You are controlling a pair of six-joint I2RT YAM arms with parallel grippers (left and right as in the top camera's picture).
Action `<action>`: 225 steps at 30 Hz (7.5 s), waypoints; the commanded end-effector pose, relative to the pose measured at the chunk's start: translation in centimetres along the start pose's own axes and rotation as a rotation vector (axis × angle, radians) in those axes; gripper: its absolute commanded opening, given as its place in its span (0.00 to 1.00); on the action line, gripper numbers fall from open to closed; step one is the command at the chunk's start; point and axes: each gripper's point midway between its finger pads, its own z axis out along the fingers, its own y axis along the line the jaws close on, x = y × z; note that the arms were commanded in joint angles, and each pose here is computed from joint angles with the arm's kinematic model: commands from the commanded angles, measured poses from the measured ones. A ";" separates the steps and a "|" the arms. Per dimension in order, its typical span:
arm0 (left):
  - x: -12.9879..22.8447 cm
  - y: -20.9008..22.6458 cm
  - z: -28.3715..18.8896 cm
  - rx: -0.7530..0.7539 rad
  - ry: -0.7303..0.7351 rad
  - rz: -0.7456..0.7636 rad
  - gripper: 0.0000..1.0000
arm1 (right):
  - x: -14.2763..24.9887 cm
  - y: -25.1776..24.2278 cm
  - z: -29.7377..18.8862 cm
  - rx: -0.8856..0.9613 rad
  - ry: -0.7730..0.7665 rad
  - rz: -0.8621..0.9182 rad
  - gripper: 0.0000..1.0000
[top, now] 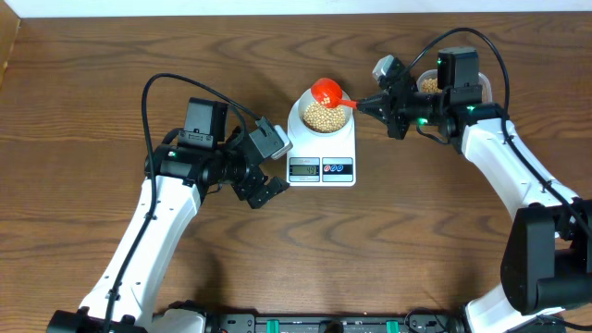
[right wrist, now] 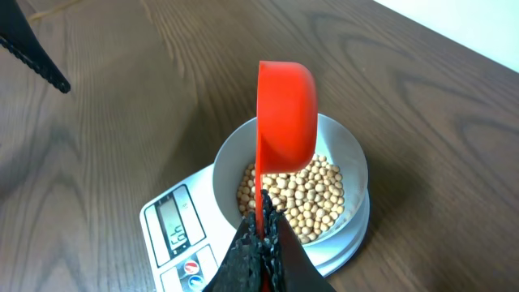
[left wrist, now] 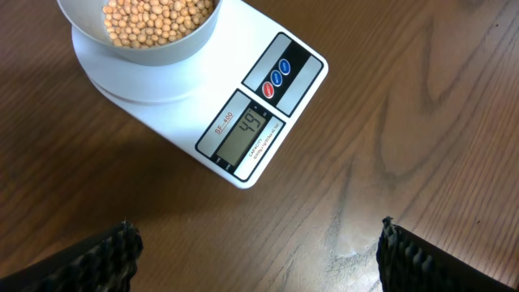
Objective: Scoop item into bowl and weigh 50g on scale
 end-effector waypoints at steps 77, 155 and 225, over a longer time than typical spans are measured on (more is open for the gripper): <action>-0.9 0.2 -0.5 -0.004 -0.023 0.015 0.95 | -2.3 -0.2 -0.8 0.054 -0.040 0.007 0.01; -0.9 0.2 -0.5 -0.004 -0.023 0.015 0.95 | -2.5 0.1 -0.6 0.078 -0.021 0.024 0.01; -0.8 0.2 -0.5 -0.004 -0.023 0.014 0.95 | -3.3 0.3 -1.0 0.071 -0.049 0.014 0.01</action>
